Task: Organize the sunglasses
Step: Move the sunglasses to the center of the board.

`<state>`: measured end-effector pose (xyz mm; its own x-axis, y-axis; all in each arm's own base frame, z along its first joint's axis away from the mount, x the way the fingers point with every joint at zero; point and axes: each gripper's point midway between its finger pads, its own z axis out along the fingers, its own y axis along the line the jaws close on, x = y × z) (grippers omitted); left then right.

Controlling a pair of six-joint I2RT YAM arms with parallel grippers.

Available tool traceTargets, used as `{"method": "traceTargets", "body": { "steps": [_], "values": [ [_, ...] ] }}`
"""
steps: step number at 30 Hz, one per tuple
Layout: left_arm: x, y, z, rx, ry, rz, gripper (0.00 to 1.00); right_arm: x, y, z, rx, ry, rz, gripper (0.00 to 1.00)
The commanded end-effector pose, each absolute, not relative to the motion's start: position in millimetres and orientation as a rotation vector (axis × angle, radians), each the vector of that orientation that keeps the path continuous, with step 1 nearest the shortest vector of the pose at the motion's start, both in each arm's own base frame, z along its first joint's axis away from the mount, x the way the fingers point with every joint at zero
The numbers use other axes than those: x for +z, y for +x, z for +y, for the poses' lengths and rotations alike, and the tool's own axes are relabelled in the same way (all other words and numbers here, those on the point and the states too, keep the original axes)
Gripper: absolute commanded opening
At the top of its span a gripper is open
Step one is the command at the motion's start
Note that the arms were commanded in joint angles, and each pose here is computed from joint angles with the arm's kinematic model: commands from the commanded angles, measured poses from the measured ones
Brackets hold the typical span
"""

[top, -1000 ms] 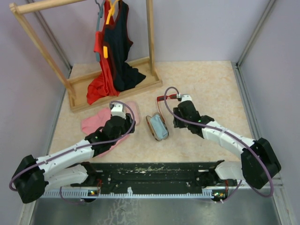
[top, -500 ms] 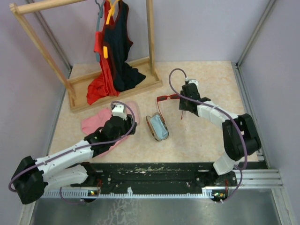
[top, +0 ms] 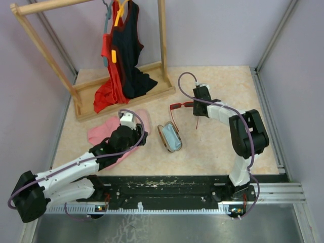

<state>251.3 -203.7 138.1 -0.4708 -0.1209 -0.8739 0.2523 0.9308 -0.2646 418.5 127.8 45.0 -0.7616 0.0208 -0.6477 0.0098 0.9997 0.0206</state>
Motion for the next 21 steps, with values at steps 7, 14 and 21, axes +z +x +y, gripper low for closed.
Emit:
{"method": "traceTargets", "body": {
  "steps": [7,14,21],
  "values": [
    [150.1,251.1,-205.6,-0.462,0.113,1.992,0.59,84.2,412.3,110.7,0.007,0.187,2.321,0.0],
    [157.7,252.4,-215.5,-0.491,0.158,1.985,0.59,80.6,347.5,73.6,-0.063,0.442,2.312,0.0],
    [163.0,250.1,-248.9,-0.597,0.307,1.996,0.59,72.3,281.5,43.9,-0.141,0.604,2.346,0.0]
  ]
}}
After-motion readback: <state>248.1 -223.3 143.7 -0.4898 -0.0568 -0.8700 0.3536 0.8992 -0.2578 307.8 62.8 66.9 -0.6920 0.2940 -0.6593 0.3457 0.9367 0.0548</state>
